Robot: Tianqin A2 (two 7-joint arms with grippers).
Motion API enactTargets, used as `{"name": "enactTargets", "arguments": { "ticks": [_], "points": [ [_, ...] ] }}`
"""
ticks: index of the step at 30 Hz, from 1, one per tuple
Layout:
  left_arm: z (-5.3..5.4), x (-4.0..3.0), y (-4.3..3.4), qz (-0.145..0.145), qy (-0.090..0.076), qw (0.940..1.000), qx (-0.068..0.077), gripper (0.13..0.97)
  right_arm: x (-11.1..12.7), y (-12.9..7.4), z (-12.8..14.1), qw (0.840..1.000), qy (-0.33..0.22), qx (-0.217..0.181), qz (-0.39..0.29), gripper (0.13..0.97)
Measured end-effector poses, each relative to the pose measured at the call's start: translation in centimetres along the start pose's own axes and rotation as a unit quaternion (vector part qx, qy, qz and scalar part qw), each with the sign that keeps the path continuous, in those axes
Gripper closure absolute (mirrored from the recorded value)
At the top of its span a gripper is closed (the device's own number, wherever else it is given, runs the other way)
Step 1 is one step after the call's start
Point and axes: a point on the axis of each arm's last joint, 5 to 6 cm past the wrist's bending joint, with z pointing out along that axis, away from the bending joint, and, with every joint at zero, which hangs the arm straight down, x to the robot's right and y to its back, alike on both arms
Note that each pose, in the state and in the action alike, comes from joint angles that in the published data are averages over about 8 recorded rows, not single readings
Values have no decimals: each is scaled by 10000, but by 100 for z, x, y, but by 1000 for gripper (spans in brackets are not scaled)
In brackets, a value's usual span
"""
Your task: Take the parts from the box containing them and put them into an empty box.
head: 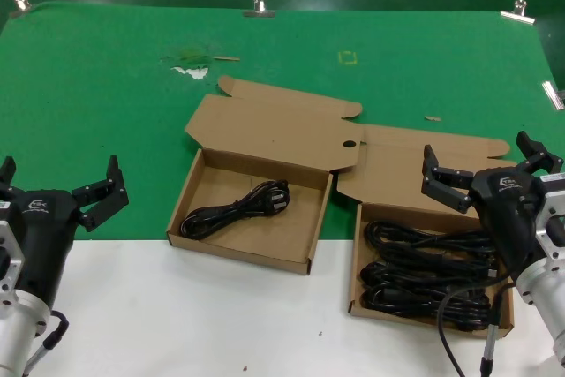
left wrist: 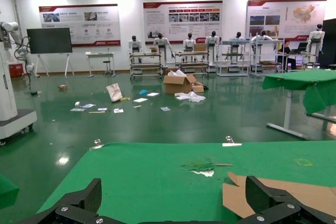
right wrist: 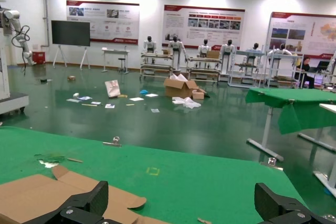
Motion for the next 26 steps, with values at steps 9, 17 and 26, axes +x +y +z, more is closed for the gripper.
{"name": "enactTargets", "arguments": {
  "ticks": [9,17,26],
  "points": [
    [0,0,0,0,0,10000,0,132,0,0,0,10000,0,0,0,130],
    [0,0,0,0,0,10000,0,132,0,0,0,10000,0,0,0,130],
    [0,0,0,0,0,10000,0,132,0,0,0,10000,0,0,0,130]
  ]
}}
